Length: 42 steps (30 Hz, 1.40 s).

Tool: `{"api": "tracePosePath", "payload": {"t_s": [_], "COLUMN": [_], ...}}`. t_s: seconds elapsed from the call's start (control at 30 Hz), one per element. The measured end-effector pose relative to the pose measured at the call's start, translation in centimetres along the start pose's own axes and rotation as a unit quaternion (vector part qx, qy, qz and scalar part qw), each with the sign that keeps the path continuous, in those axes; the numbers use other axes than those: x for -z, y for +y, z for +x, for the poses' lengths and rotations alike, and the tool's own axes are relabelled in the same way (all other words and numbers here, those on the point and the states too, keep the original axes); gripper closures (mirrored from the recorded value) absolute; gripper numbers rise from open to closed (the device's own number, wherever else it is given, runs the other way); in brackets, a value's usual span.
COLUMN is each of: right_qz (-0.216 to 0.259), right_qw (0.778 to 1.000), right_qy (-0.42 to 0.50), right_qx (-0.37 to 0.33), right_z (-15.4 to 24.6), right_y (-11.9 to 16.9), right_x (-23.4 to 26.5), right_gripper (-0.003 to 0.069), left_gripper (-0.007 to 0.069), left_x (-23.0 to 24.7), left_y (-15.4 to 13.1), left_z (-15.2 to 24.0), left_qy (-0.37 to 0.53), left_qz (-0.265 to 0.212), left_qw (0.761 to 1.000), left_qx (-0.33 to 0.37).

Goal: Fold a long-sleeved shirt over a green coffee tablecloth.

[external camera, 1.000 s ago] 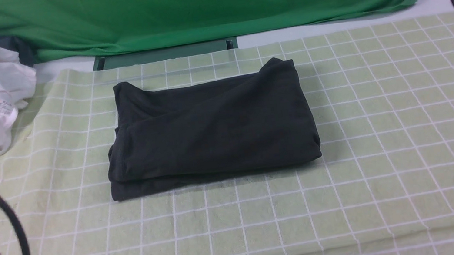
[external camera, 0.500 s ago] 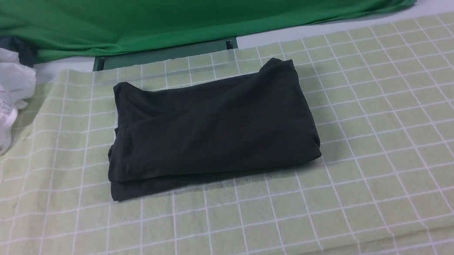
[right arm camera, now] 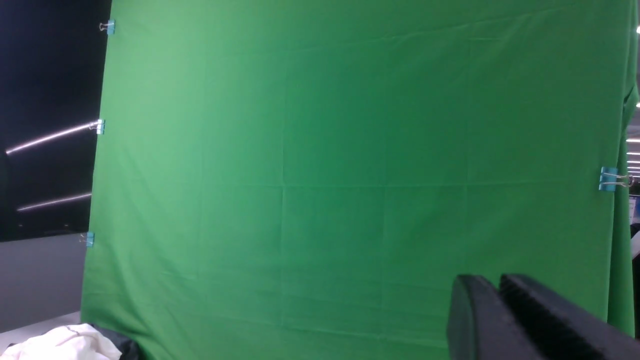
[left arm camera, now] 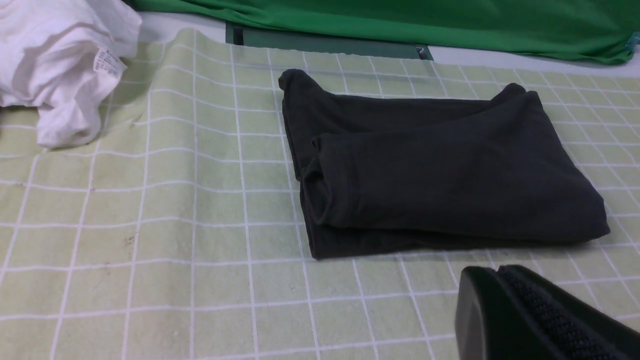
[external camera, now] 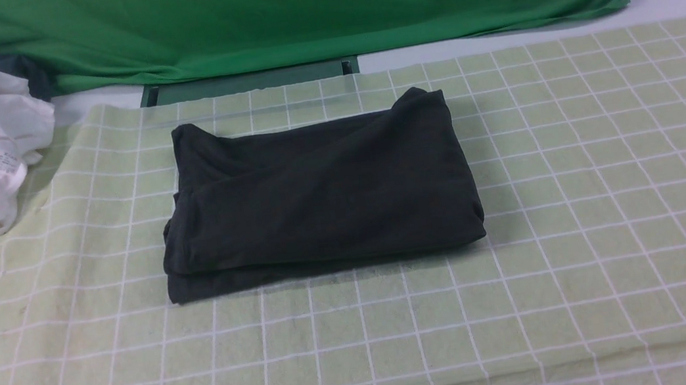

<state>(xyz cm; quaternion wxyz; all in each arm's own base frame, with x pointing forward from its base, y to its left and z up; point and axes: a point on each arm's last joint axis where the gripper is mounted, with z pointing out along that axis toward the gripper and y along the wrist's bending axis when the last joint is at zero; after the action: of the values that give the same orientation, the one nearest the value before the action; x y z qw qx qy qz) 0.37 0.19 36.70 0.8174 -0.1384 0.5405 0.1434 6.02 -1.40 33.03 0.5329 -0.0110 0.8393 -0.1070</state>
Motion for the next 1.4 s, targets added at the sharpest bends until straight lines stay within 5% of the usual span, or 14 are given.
{"api": "tracePosePath", "payload": {"t_s": [0.7, 0.9, 1.07, 1.4], "right_qz": [0.0, 0.0, 0.0, 0.0], "right_qw": [1.0, 1.0, 1.0, 1.0], "right_qy": [0.004, 0.004, 0.004, 0.004], "right_qx": [0.001, 0.001, 0.001, 0.001], "right_z": [0.2, 0.2, 0.2, 0.2], "right_y": [0.0, 0.0, 0.0, 0.0], "right_x": [0.0, 0.0, 0.0, 0.0], "right_gripper": [0.0494, 0.0479, 0.0468, 0.0449], "left_gripper": [0.0613, 0.0613, 0.0613, 0.0613], "left_x": [0.0, 0.2, -0.5, -4.7], "left_y": [0.0, 0.6, 1.8, 4.1], "left_z": [0.0, 0.2, 3.0, 11.0], "left_qy": [-0.001, -0.08, -0.217, -0.183], "left_qz": [-0.001, -0.023, -0.067, -0.105], "left_qw": [1.0, 0.995, 0.97, 0.974], "left_qx": [-0.001, -0.049, -0.084, -0.079]}}
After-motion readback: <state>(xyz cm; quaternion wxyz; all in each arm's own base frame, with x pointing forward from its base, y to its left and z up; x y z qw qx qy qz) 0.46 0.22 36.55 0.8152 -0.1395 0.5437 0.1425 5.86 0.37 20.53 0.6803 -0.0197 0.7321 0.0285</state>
